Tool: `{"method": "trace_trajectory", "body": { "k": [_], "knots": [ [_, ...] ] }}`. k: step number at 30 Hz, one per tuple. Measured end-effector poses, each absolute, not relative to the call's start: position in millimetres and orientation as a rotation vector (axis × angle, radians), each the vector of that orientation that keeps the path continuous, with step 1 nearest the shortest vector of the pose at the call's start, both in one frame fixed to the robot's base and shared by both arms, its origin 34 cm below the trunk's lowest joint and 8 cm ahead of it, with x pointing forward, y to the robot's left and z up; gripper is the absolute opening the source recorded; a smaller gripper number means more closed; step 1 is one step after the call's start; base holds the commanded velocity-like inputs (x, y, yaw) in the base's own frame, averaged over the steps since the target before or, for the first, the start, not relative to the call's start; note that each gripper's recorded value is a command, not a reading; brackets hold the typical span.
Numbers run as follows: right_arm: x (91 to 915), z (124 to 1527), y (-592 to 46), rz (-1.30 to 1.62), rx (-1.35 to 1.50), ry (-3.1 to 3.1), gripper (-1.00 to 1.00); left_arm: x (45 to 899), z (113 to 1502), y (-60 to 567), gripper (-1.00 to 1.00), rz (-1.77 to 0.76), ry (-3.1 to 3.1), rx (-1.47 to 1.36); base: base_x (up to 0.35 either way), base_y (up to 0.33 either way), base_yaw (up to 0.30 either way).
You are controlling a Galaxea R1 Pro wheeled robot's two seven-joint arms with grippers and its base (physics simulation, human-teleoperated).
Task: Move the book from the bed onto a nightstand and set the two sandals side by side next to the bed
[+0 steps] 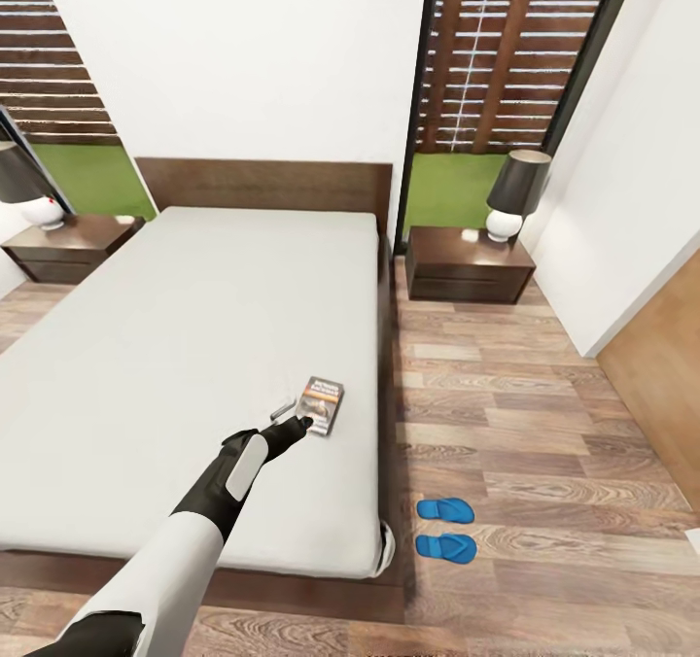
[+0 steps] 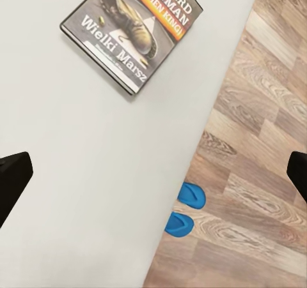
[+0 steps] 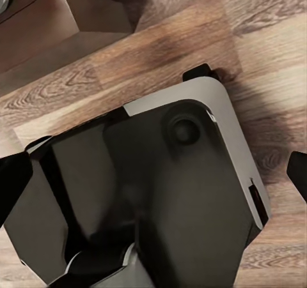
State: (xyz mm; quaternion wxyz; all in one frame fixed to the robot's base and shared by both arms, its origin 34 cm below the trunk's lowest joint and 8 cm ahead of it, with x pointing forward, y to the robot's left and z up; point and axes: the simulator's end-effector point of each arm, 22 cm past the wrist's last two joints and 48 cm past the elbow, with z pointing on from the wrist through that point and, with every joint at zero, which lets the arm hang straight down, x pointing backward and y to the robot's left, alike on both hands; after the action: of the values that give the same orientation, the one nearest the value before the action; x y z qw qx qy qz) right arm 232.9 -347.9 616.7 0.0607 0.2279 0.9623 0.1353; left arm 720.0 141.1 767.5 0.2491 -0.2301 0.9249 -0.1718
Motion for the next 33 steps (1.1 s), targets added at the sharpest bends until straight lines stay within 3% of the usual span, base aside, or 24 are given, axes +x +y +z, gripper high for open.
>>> {"method": "trace_trajectory", "body": {
  "k": [30,33],
  "knots": [
    [214.8,611.6,-350.3,0.393,0.709,2.955,1.00,708.2,739.0,140.8,1.00,-0.459,2.564,-0.644,0.000,0.000,0.000],
    [213.6,614.8,-376.0,0.340,0.705,2.959,1.00,706.9,736.2,140.4,1.00,-0.459,2.569,-0.646,0.000,0.000,0.000]
  ]
}}
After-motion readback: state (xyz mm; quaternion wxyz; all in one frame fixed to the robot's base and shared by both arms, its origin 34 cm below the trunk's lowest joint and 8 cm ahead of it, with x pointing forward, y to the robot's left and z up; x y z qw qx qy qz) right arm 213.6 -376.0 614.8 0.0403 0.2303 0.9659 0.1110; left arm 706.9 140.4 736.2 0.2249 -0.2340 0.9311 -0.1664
